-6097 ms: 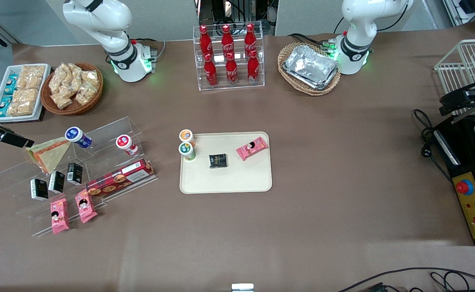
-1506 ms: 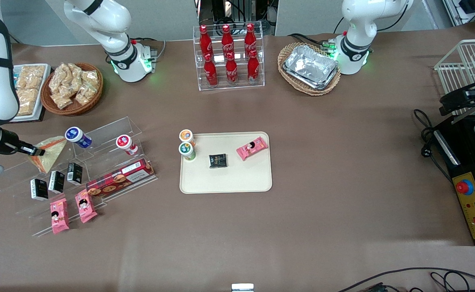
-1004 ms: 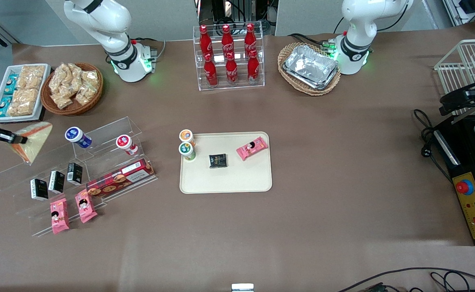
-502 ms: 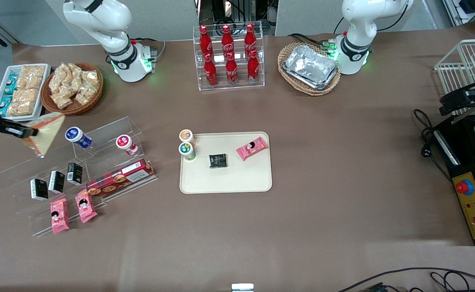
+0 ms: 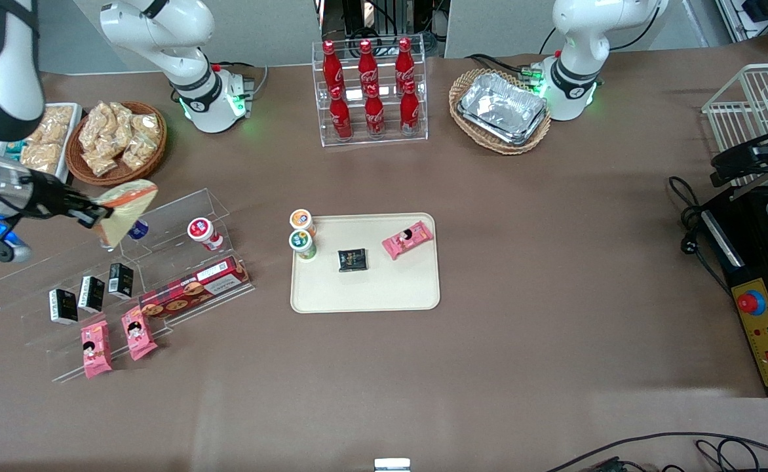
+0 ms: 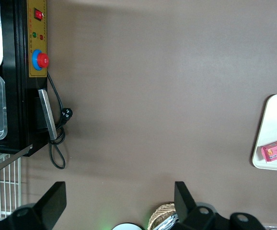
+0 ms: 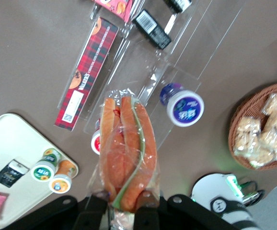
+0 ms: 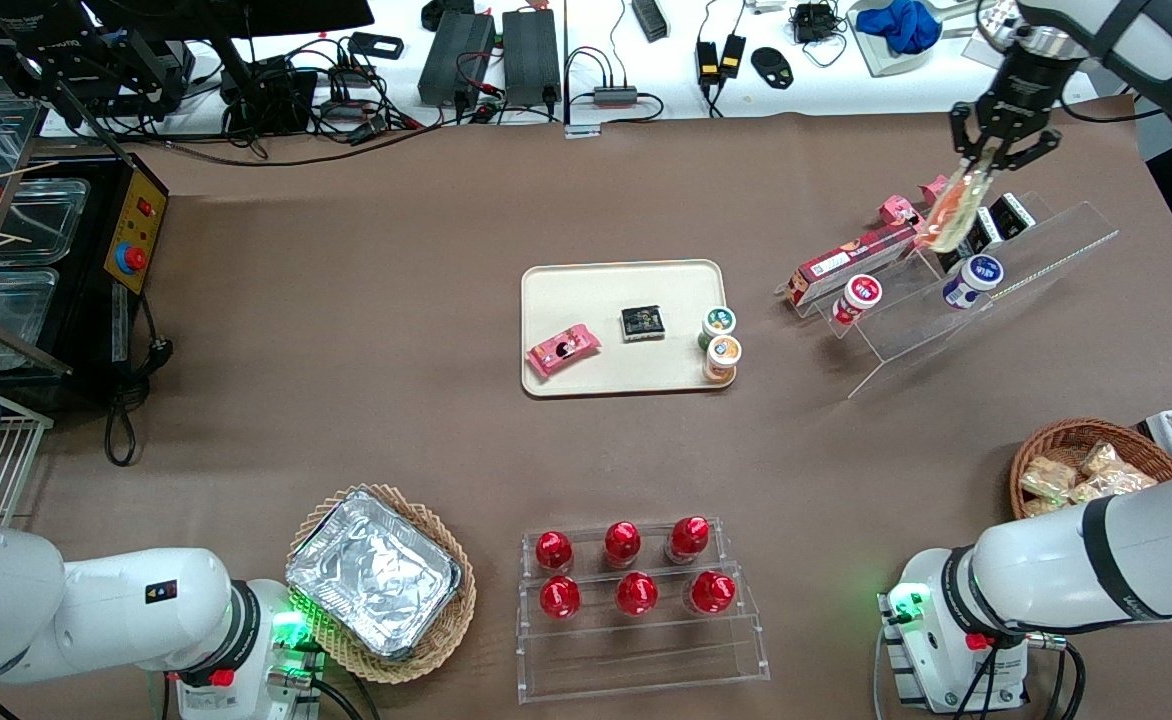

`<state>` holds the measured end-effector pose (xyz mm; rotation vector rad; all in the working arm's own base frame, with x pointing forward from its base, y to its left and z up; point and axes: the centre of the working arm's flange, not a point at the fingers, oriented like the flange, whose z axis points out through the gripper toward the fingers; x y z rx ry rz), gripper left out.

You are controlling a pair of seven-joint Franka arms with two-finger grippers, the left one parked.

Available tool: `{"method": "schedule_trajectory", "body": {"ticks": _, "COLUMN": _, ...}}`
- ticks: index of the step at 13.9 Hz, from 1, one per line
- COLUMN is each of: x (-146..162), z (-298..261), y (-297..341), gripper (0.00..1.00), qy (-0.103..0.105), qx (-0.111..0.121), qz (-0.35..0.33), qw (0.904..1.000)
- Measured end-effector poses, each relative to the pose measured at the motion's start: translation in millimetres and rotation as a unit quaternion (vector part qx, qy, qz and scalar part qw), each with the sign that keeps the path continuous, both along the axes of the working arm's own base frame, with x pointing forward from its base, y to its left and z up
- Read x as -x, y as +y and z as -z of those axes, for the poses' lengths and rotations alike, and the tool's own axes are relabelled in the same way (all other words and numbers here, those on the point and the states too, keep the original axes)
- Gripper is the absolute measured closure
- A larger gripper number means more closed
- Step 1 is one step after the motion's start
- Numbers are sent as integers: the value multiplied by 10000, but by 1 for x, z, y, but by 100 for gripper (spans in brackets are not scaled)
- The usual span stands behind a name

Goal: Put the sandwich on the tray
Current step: 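Lift the sandwich up off the rack with the right gripper, then carry the sandwich over the cream tray beside the black tissue pack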

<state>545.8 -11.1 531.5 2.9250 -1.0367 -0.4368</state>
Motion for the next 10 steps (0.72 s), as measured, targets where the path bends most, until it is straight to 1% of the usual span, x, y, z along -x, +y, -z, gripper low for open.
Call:
{"method": "schedule_trajectory", "body": {"ticks": 4, "x": 1, "z": -1, "y": 67, "gripper": 82, "qy": 69, "qx": 83, "qz": 621, "qw": 9980}}
{"method": "schedule_trajectory", "body": {"ticks": 8, "x": 2, "z": -4, "y": 117, "gripper": 82, "qy": -33, "qx": 5, "qz": 1095, "qw": 9940}}
{"method": "schedule_trajectory", "body": {"ticks": 10, "x": 2, "z": -3, "y": 149, "gripper": 82, "qy": -123, "qx": 28, "qz": 1368, "qw": 9905}}
